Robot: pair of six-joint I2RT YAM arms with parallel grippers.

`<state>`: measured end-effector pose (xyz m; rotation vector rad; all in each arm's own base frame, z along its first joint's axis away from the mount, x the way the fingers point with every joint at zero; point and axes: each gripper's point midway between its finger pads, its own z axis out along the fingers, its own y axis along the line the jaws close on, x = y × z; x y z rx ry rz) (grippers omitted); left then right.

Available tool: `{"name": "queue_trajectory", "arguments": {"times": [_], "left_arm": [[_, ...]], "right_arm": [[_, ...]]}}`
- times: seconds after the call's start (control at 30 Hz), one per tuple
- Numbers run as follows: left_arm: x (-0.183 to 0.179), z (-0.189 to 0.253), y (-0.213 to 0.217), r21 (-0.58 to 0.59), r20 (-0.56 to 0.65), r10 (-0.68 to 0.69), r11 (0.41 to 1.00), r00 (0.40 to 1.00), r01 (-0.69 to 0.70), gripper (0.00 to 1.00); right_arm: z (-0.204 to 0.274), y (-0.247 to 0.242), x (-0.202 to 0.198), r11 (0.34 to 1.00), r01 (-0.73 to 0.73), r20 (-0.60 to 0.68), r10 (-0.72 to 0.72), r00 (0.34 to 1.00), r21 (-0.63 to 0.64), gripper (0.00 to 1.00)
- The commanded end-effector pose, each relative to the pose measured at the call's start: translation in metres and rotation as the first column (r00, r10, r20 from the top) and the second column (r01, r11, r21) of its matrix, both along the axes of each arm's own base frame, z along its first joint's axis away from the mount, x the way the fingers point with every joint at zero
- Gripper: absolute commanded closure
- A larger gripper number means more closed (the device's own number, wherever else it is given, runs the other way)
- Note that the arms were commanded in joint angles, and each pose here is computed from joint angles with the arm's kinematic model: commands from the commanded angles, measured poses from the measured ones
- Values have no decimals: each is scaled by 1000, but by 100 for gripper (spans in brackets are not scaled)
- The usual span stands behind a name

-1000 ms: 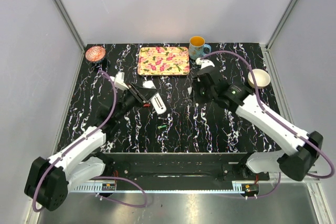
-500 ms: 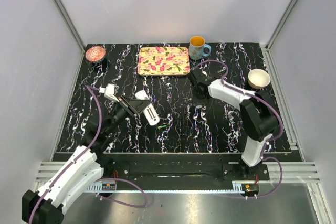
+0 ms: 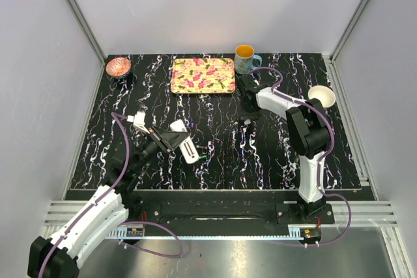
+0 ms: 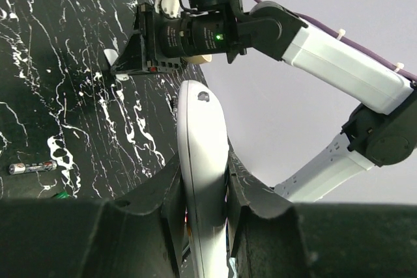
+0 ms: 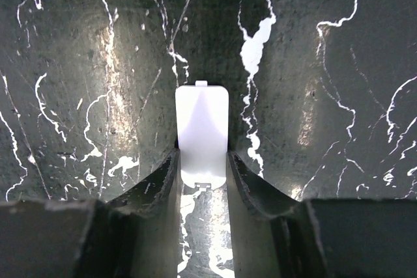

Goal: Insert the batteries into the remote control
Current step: Place the battery cover at the center of the board.

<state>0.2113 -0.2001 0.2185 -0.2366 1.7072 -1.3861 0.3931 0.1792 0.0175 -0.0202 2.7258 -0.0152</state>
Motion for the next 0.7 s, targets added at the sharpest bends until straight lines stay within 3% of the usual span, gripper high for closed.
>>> {"name": "queue_trajectory", "arguments": {"times": [0.0, 0.1, 0.2, 0.23, 0.37, 0.6, 0.67], "left_arm": [[-7, 36, -7, -3, 125, -66, 998, 990, 67, 100], [-9, 39, -8, 10, 144, -80, 997, 986, 80, 100], [-8, 38, -8, 13, 138, -75, 997, 988, 73, 100], [-7, 38, -8, 16, 137, -73, 997, 988, 72, 100], [-6, 36, -7, 26, 131, -66, 998, 989, 63, 100], [-7, 41, -7, 37, 142, -70, 997, 987, 66, 100], [-7, 41, -7, 41, 141, -74, 997, 987, 69, 100]], "right_arm": [[-7, 0, 4, 1000, 3, -11, -3, 1000, 3, 100], [-14, -2, -2, 1000, 10, -29, -11, 1000, -3, 100], [-7, -2, -4, 999, 28, -14, -28, 1000, 18, 81], [-4, -2, -3, 999, 31, -5, -31, 1000, 25, 67], [13, 1, -4, 997, 42, 26, -43, 999, 58, 45], [70, -6, -6, 992, 74, 132, -86, 987, 98, 37], [76, -29, -14, 990, 133, 163, -139, 977, 45, 37]]}}
